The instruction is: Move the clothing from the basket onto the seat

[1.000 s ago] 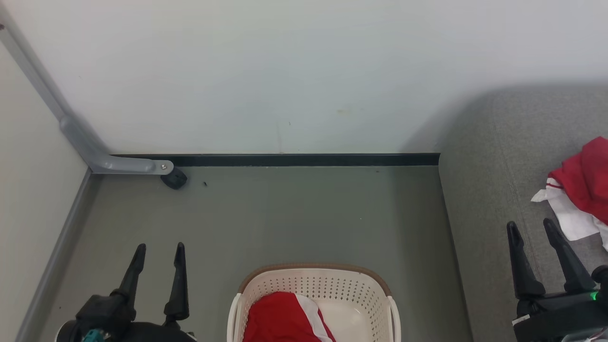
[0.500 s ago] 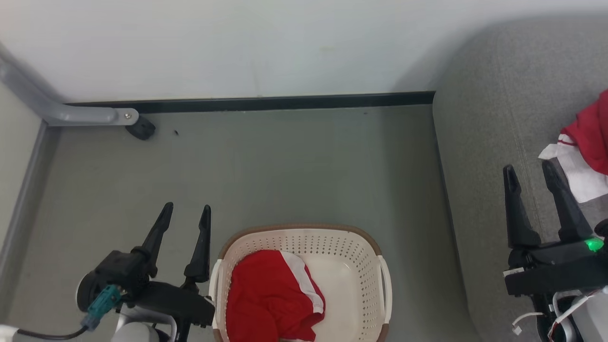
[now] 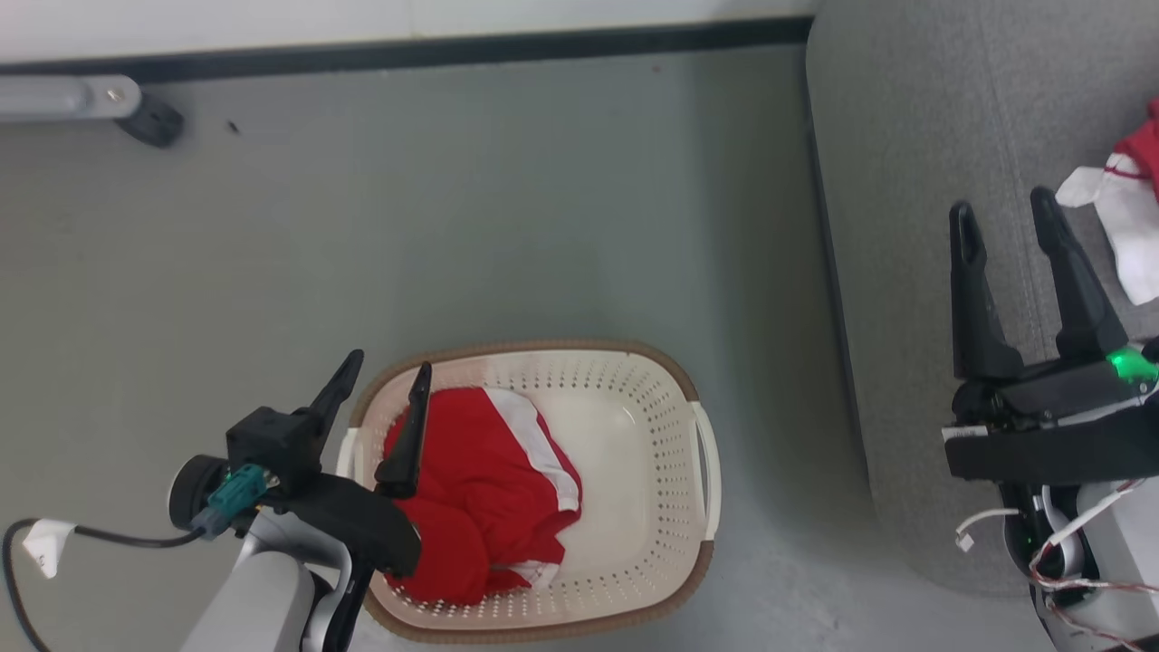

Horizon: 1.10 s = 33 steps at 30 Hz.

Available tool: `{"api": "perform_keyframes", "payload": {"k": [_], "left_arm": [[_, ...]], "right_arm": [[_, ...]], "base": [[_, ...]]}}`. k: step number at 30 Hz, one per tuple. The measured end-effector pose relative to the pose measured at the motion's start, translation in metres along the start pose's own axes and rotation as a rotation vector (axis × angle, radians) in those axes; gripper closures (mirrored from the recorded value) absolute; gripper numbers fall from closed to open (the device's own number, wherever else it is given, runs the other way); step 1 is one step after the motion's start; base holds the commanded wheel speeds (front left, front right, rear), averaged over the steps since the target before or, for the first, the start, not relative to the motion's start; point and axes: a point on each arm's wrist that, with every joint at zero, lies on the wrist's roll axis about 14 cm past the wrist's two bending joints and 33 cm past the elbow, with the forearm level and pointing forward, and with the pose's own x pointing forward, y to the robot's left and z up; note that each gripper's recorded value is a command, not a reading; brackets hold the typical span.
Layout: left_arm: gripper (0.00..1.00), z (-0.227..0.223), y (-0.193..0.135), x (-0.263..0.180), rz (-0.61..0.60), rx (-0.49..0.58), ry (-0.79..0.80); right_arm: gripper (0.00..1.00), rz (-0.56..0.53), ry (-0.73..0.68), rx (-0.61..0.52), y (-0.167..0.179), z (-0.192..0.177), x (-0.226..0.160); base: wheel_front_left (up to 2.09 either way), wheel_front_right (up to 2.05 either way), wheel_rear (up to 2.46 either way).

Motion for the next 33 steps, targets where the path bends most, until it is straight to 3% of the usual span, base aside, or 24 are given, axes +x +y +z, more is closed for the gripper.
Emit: {"api": "perform_keyframes", "payload": {"k": [12, 33], "left_arm": [[0.00, -0.084, -0.006, 0.041, -0.076, 0.004, 0.239], [0.00, -0.216, -0.019, 0.062, -0.194, 0.018, 0.589]], "right_arm": [[0.00, 0.005, 0.023, -0.032, -0.013, -0.032, 0.028], [0.00, 0.024, 0.069, -0.030, -0.018, -0.085, 0.055]], "base": [[0.00, 0.00, 0.00], [0.00, 0.00, 0.00]]}}
